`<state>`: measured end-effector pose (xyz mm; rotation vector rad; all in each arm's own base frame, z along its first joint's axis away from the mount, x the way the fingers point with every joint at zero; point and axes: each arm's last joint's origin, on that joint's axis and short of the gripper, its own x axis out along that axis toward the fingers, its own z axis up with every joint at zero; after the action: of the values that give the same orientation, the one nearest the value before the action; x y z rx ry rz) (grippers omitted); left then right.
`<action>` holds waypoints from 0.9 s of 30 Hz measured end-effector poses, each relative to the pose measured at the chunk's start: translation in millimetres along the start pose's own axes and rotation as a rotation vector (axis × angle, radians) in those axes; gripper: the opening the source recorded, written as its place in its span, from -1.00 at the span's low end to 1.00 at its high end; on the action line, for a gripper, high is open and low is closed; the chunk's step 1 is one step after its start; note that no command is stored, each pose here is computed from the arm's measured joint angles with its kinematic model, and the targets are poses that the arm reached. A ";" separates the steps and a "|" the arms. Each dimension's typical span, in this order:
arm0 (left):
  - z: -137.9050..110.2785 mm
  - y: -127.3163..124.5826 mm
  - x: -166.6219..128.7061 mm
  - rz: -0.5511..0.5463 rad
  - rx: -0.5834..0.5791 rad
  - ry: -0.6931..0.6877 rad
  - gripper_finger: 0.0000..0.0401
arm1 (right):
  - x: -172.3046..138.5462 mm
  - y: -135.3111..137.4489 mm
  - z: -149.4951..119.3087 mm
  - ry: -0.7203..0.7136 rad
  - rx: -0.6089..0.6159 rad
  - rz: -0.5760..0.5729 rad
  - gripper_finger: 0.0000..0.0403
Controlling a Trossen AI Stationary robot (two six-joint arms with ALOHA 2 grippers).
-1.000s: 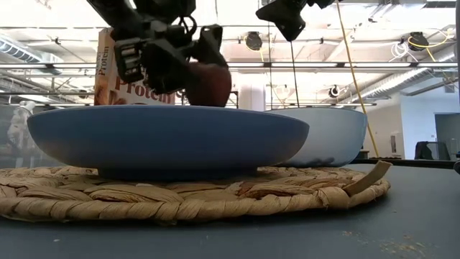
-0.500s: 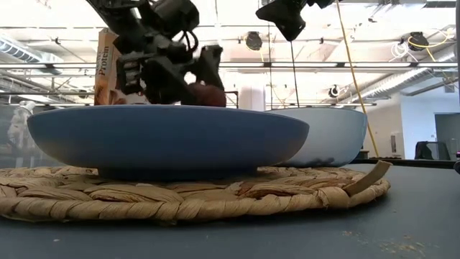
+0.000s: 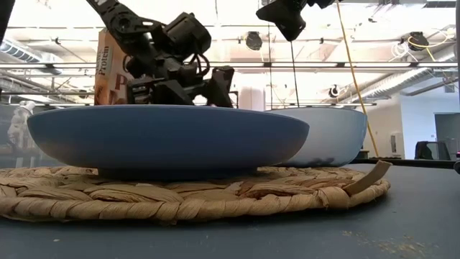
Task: Arrange a breakfast setting
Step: Put the red apple on the brown tablemat
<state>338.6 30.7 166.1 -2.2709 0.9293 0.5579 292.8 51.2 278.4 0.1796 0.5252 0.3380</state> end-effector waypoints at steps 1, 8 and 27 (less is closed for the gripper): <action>0.9 -1.0 2.1 -0.007 0.008 0.005 0.25 | 0.0 0.0 0.0 0.000 0.000 0.000 0.34; 1.3 -1.0 2.5 -0.005 0.060 0.005 0.25 | 0.0 0.0 -0.3 0.003 0.001 0.000 0.34; 0.1 -1.9 1.8 -0.014 0.133 0.010 0.33 | 0.0 0.1 -0.2 0.002 0.000 0.000 0.34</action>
<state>341.2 31.1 165.7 -2.1612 0.9269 0.4649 292.7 51.2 278.3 0.1796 0.5267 0.3382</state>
